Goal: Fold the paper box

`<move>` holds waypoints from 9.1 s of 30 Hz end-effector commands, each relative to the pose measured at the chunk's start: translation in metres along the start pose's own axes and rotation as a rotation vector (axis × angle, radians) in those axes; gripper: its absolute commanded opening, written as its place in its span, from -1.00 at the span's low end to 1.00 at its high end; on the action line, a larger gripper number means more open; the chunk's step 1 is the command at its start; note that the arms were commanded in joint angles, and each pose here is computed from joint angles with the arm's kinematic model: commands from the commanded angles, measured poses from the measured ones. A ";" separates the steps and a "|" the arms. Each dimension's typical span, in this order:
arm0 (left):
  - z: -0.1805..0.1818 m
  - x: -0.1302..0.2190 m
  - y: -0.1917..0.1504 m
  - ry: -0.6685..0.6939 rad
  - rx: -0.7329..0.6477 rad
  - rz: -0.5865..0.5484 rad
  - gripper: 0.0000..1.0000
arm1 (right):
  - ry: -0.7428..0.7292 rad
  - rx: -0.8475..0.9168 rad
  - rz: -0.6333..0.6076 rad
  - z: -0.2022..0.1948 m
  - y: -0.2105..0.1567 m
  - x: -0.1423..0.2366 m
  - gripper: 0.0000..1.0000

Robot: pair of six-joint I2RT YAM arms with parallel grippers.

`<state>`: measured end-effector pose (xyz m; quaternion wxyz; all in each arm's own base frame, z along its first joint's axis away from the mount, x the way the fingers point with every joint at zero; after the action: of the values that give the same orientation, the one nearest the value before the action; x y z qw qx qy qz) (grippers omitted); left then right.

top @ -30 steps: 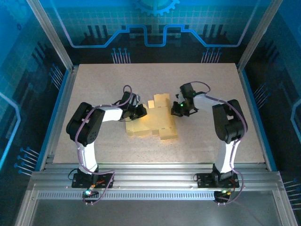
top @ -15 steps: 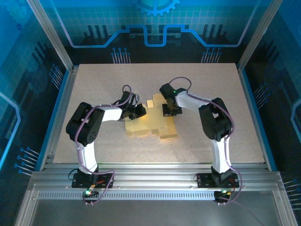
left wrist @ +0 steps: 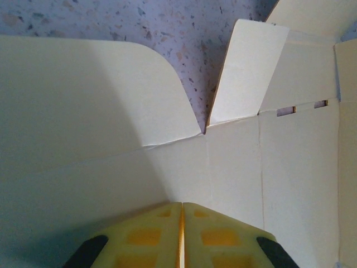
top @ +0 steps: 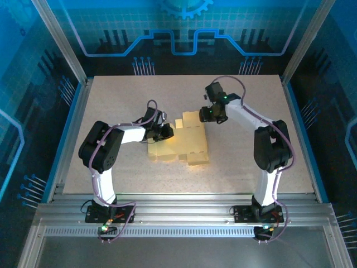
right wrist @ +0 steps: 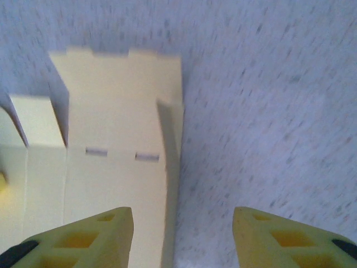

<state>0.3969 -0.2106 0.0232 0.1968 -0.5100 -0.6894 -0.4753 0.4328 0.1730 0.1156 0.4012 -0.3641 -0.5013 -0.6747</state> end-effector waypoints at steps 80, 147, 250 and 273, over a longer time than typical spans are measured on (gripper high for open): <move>0.021 -0.023 0.003 0.083 -0.036 0.188 -0.79 | 0.219 1.497 0.389 0.031 -0.167 -0.036 -1.00; 0.002 0.156 -0.027 0.180 0.093 -0.232 0.85 | 0.220 -0.122 -0.042 0.002 -0.099 0.046 0.51; 0.020 0.073 -0.075 -0.015 0.494 -0.149 -0.88 | 0.425 -0.614 0.294 0.045 -0.162 0.002 0.24; 0.007 0.108 -0.065 0.057 -0.172 -0.422 -1.00 | 0.454 -0.625 0.301 0.045 -0.150 -0.005 0.23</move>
<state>0.2943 -0.1527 0.0626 0.1165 -0.3791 -0.7636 -0.5095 0.2974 0.2409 0.0630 0.4588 -0.3877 -0.1215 -0.7902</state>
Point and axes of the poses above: each hand's point on the last joint's axis, 136 mm out from that joint toward the fingers, its own x axis back along the fingers, its own z axis along the line the jaws close on, y = z × x, the point moved 1 cm from there along x, back along the fingers, and after that the axes turned 15 degrees about -x, right-handed, at the moved point
